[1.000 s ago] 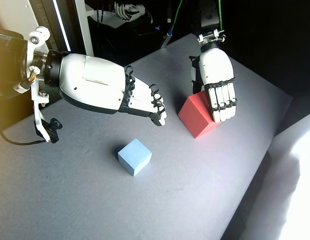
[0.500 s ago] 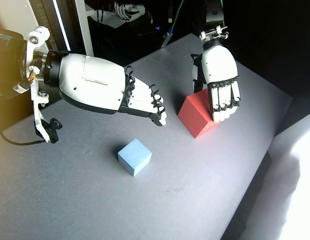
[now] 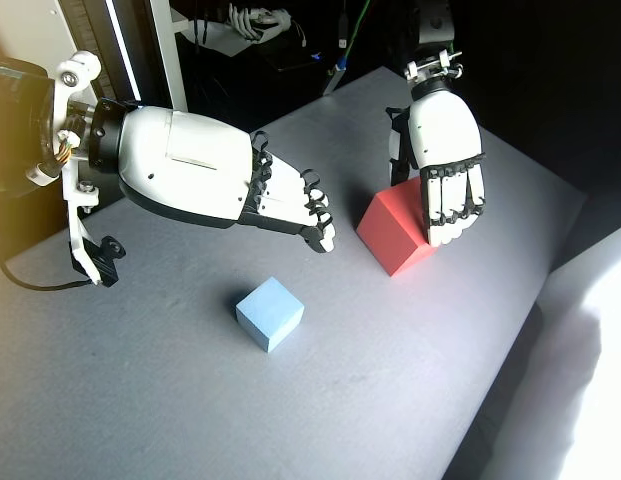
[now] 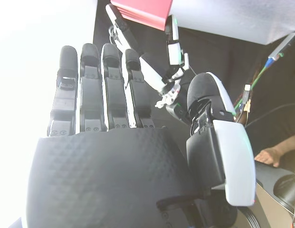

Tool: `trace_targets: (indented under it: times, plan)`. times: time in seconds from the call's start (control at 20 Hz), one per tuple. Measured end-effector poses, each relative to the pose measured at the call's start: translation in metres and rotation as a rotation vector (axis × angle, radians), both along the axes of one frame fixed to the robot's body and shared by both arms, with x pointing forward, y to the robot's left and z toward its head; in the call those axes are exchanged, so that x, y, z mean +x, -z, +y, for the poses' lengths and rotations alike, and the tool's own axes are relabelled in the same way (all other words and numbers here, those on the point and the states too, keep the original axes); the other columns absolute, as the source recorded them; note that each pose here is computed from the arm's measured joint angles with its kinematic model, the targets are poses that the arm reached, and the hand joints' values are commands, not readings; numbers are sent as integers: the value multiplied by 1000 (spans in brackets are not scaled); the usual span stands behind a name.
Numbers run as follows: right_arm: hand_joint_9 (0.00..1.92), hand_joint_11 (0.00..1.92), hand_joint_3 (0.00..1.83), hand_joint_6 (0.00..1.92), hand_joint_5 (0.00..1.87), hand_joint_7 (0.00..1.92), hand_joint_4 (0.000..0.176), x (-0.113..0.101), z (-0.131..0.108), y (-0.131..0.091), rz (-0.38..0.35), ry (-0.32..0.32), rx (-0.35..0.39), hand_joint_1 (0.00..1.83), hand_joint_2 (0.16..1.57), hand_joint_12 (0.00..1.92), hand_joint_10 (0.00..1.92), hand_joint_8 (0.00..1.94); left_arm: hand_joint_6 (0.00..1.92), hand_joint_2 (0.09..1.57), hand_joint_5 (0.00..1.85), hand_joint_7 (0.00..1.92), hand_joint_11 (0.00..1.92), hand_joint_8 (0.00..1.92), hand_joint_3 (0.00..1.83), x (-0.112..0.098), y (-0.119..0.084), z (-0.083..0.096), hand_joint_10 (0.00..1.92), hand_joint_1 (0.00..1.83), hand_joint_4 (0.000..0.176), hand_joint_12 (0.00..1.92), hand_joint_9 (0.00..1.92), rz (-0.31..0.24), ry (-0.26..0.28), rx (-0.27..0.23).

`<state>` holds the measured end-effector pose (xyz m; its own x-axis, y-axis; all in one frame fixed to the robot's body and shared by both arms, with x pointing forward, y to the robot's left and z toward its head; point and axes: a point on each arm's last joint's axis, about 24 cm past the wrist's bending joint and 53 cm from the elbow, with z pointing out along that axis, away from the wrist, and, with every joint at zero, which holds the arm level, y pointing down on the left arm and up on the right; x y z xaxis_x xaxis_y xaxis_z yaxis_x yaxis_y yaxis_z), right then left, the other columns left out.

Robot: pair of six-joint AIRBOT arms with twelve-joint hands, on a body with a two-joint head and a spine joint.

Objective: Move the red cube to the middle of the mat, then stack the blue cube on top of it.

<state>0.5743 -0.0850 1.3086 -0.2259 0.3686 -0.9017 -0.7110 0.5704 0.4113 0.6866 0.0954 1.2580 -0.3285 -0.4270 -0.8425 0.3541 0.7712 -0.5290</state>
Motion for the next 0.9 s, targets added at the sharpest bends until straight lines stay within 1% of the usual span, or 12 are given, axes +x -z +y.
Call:
trace_targets:
  times: [0.1, 0.15, 0.2, 0.25, 0.35, 0.45, 0.5, 0.55, 0.6, 0.65, 0.75, 0.9]
  plan:
    - [311, 0, 1, 3, 325, 328, 0, 0, 0, 0, 0, 0, 0, 118, 1285, 721, 4, 2, 0, 955, 113, 141, 0, 0, 0, -1, 1, -1, 0, 1352, 0, 498, 152, 7, 2, -5]
    - [287, 0, 0, 1, 324, 313, 0, 0, 0, 0, 0, 0, 0, 125, 1284, 675, 3, 2, 2, 948, 120, 143, 0, 1, 0, -1, 1, -2, 0, 1368, 0, 518, 151, 6, 4, -4]
    - [294, 0, 0, 2, 330, 318, 0, 0, 0, 0, 0, 0, 0, 127, 1284, 682, 6, 3, 3, 934, 126, 135, 0, 2, 0, -1, 0, -2, 0, 1372, 0, 556, 149, 8, 3, -9]
    - [296, 0, 0, 3, 333, 320, 0, 0, 0, 0, 0, 0, 0, 132, 1283, 687, 6, 3, 0, 936, 120, 122, 0, 0, 0, -1, -1, -2, 0, 1375, 0, 552, 133, 14, 3, -4]
    - [276, 0, 3, 1, 324, 304, 0, 0, 0, 0, 0, 0, 0, 75, 1295, 640, 0, 0, 0, 938, 85, 75, 0, 0, 0, 0, -3, 0, 0, 1384, 0, 507, 94, 8, -3, 7]
    - [274, 0, 1, 3, 332, 304, 0, 0, 0, 0, 0, 0, 0, 109, 1295, 653, 3, 2, 3, 939, 83, 73, 0, 1, 0, 1, -3, 2, 0, 1373, 0, 487, 86, 14, -17, 1]
    - [276, 0, 0, 3, 334, 306, 0, 0, 0, 0, 0, 1, 0, 113, 1295, 658, 3, 2, 4, 940, 84, 74, 0, 1, 0, 2, -3, 3, 0, 1371, 0, 488, 85, 16, -20, 0]
    - [295, 0, 0, 6, 352, 324, 0, 0, 0, 0, 0, 0, 0, 144, 1286, 686, 7, 5, 7, 936, 105, 96, 0, 6, 0, 3, -3, 5, 6, 1365, 0, 568, 107, 16, -24, 1]
    - [282, 0, 0, 1, 322, 305, 0, 0, 0, 0, 0, 0, 0, 141, 1290, 654, 2, 2, 5, 954, 87, 80, 0, 5, 5, 4, -3, 4, 3, 1376, 0, 527, 94, 16, -23, 0]
    - [294, 0, 0, 5, 336, 319, 0, 0, 0, 0, 0, 0, -1, 175, 1282, 696, 5, 5, 3, 980, 61, 55, 0, 4, 12, 5, -2, 4, 2, 1377, 0, 462, 80, 16, -26, 0]
    - [274, 0, 5, 4, 322, 306, 0, 0, 0, 0, 0, 0, 0, 80, 1295, 687, 2, 0, 1, 984, 44, 36, 0, 1, 6, 6, -2, 3, 2, 1380, 0, 373, 59, 16, -26, 1]
    - [265, 0, 6, 1, 305, 295, 0, 0, 0, 0, 0, 0, 0, 55, 1300, 684, 0, 0, 0, 983, 30, 25, 0, 0, 5, 7, -2, 0, 2, 1383, 0, 365, 56, 10, -18, 9]
